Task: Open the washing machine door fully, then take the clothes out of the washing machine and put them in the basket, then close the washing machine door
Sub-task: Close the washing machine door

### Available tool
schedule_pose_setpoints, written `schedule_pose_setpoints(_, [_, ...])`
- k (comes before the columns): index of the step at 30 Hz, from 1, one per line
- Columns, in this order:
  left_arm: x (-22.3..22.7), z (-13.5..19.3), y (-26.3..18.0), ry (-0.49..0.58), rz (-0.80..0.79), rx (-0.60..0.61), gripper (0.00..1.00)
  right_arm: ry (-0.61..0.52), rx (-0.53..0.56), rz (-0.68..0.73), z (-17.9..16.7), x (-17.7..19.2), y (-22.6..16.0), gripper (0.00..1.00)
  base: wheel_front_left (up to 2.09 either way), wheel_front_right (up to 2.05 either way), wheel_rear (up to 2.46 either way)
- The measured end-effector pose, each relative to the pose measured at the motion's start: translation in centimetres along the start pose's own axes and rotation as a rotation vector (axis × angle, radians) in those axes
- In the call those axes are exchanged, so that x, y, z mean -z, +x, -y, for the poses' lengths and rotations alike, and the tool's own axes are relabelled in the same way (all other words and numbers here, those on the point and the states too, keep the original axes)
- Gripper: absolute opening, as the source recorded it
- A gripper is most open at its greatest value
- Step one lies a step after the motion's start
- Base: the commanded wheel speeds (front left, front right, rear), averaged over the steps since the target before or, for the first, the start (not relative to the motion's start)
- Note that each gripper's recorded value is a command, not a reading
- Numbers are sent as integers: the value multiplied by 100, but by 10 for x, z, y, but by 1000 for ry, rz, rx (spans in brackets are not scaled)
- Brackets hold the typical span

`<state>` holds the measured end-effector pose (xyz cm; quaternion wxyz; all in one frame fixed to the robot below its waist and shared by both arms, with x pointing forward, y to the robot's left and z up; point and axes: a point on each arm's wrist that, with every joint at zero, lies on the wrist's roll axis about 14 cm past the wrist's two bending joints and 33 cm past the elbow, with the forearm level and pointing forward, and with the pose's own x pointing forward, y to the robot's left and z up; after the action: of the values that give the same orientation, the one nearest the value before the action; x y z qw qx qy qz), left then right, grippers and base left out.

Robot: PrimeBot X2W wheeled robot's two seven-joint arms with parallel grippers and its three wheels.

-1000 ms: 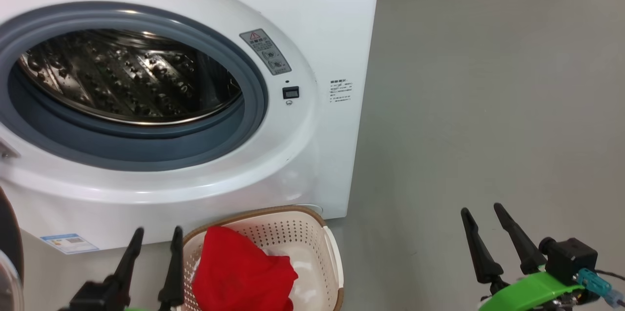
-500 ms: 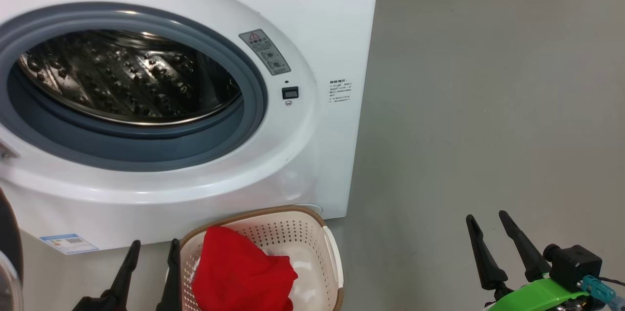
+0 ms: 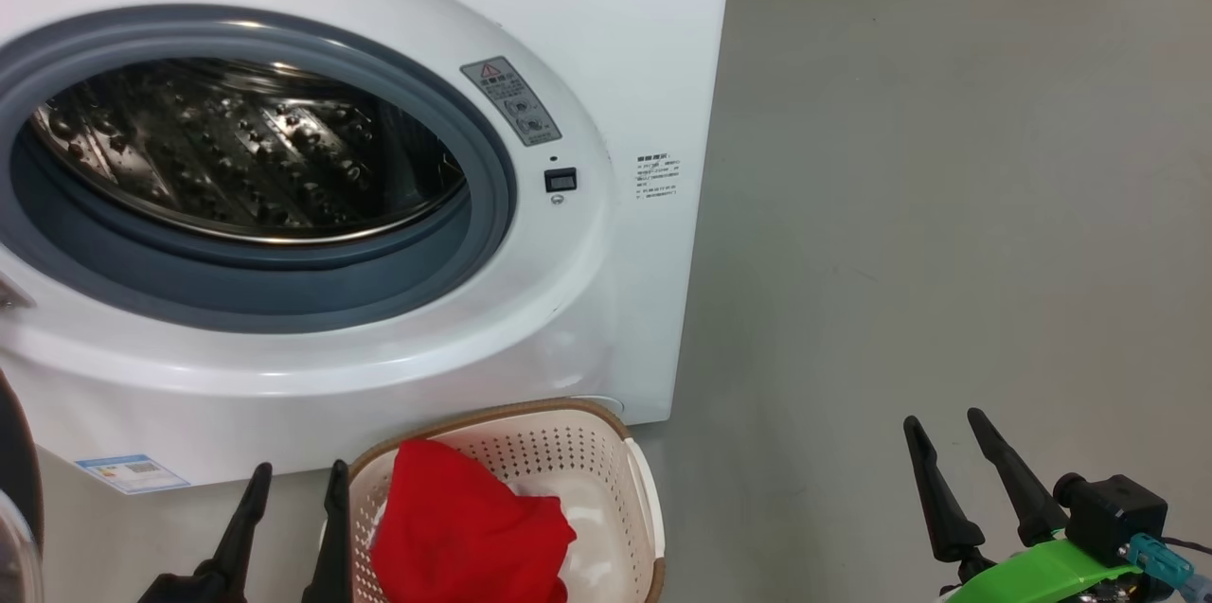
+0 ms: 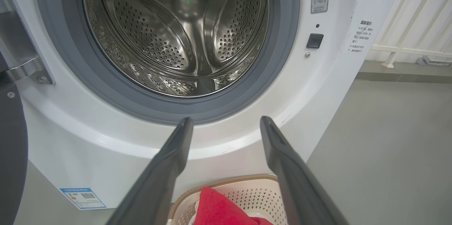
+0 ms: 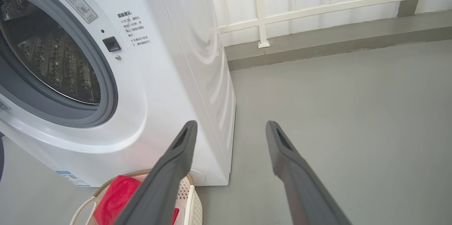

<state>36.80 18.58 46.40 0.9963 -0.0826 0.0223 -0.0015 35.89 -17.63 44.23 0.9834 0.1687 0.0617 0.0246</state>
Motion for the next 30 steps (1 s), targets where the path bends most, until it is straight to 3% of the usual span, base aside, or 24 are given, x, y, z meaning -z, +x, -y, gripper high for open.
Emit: schedule_pose_setpoints(30, [-4, 2, 1, -5, 13, -1, 100, -2, -3, 0, -1, 0, 0, 100, -83, 83, 0])
